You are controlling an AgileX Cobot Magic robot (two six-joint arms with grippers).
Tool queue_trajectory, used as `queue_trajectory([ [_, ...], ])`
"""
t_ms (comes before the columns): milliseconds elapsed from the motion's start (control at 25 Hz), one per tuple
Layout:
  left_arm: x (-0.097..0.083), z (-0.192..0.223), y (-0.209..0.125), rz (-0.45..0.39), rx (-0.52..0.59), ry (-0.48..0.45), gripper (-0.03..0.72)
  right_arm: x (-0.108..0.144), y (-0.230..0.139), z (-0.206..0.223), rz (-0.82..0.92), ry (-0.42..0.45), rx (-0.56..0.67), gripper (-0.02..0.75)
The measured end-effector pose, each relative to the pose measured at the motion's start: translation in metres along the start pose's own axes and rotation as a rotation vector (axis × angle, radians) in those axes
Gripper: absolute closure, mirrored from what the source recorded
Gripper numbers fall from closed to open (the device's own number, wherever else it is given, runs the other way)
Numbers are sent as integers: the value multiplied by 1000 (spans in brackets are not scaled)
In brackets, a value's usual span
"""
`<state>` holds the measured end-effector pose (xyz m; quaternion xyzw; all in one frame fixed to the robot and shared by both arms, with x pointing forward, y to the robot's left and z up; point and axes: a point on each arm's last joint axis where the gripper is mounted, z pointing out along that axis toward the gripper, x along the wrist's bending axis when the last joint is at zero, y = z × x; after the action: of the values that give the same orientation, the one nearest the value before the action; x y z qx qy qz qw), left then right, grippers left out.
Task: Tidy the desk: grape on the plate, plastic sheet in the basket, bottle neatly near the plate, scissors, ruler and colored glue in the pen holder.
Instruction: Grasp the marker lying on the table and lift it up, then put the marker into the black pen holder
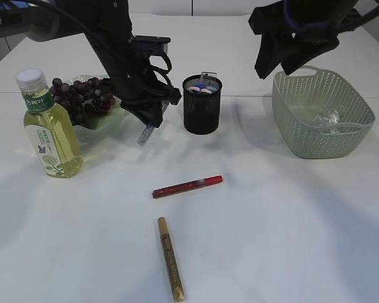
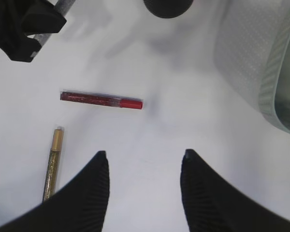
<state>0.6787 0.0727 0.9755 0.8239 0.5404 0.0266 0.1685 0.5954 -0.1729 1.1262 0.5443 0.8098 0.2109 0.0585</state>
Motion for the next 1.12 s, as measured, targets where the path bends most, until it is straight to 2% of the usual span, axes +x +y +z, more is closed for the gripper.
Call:
queue_trajectory([
  [440, 0, -8, 15, 6, -163, 6, 580, -2, 0, 0, -10, -26, 3, 353],
  [720, -2, -23, 33, 11, -379, 7, 580, -8, -1, 0, -33, -91, 10, 353],
  [1120, -6, -38, 58, 19, -701, 0, 580, -10, -1, 0, -38, -108, 12, 353],
])
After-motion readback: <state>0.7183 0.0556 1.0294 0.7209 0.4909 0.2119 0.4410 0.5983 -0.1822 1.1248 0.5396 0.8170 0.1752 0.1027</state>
